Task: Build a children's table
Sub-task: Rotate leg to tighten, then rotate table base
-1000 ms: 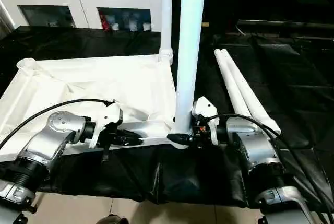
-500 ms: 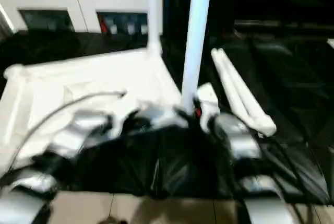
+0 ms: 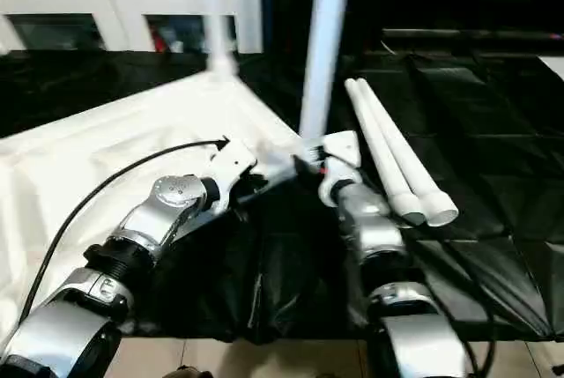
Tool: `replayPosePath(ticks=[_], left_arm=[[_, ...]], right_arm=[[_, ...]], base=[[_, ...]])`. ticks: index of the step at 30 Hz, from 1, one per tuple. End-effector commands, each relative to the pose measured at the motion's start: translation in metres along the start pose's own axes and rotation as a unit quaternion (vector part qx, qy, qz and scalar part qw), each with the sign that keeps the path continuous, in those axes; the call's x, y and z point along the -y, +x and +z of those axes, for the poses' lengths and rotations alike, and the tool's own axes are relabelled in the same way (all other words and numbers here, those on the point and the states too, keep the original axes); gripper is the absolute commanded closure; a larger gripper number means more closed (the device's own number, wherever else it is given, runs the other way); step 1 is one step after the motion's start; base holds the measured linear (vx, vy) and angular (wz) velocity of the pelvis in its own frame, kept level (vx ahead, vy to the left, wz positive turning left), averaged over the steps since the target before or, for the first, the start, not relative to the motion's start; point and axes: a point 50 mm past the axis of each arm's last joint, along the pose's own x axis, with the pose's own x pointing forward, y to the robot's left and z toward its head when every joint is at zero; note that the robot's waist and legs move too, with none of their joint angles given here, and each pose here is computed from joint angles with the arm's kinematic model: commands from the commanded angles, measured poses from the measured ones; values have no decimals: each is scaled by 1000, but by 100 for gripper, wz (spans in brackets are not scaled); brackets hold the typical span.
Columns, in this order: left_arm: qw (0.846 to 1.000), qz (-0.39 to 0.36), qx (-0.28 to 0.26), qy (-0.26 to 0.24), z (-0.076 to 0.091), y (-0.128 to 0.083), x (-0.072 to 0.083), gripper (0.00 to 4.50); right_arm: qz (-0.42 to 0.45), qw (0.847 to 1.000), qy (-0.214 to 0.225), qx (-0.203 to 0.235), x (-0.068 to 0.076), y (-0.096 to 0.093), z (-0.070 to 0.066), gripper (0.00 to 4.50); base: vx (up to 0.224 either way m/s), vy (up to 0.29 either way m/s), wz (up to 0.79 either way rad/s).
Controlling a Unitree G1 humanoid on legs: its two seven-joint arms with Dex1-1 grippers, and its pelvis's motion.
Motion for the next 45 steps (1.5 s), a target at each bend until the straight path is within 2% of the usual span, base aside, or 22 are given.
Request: replayPosePath(ticks=[1,2,5,6,8,14,15,16,18,23,24,26,28,29,30,32,34,36,37,38,41,45], left_arm=[[996,4,87,23,33,5,3,450],[995,8,94,19,34,4,1,405],[994,21,109,13,35,-1,-3,394],[993,31,117,13,34,-5,-7,371],[990,63,124,18,32,-16,-16,354],[973,202,111,15,22,-59,-57,354],[962,255,93,19,15,-78,-71,354],[960,265,90,21,14,-82,-73,354],[939,340,53,32,1,-110,-90,354],[918,393,6,57,-14,-138,-100,354],[909,411,-14,67,-19,-148,-102,354],[868,483,-86,81,-40,-186,-109,354],[863,488,-108,75,-47,-192,-111,383],[863,488,-108,75,-47,-192,-111,390],[865,481,-122,70,-51,-193,-110,394],[881,441,-163,52,-66,-191,-107,403],[882,438,-166,50,-67,-191,-107,429],[900,382,-206,34,-82,-188,-104,433],[900,382,-206,34,-82,-188,-104,442],[911,340,-230,27,-86,-186,-104,447],[922,301,-242,18,-85,-185,-103,450],[945,201,-256,10,-82,-183,-93,450]], right_arm=[[21,1000,-13,6,-12,0,-2,88],[20,1000,-15,17,-9,-3,0,78],[32,999,-21,37,-4,-13,4,78],[42,998,-26,43,-2,-20,4,78],[57,997,-37,38,-2,-29,-1,78],[53,998,-38,15,-9,-33,-16,78],[54,998,-33,11,-14,-32,-17,78],[54,998,-32,10,-15,-32,-18,78],[60,998,-33,1,-23,-32,-17,78],[64,997,-38,-12,-28,-29,-17,78],[66,997,-38,-13,-29,-28,-16,78],[73,996,-47,-19,-32,-22,-14,78],[68,996,-46,-29,-32,-19,-15,78],[68,996,-46,-29,-32,-19,-15,78],[62,996,-45,-37,-31,-18,-16,106],[51,996,-31,-61,-30,-16,-19,113],[50,996,-30,-63,-30,-15,-19,126],[42,996,-21,-82,-29,-12,-20,140],[42,996,-21,-82,-29,-12,-20,152],[44,995,-26,-88,-31,-7,-18,158],[51,994,-35,-88,-32,-3,-15,169],[61,992,-51,-95,-35,4,-11,211]], base=[[0,0,0],[0,0,0],[0,0,0],[0,0,0],[0,0,0],[0,0,0],[0,0,0],[0,0,0],[0,0,0],[0,0,0],[0,0,0],[0,0,0],[0,0,0],[0,0,0],[0,0,0],[0,0,0],[0,0,0],[0,0,0],[0,0,0],[0,0,0],[0,0,0],[0,0,0]])
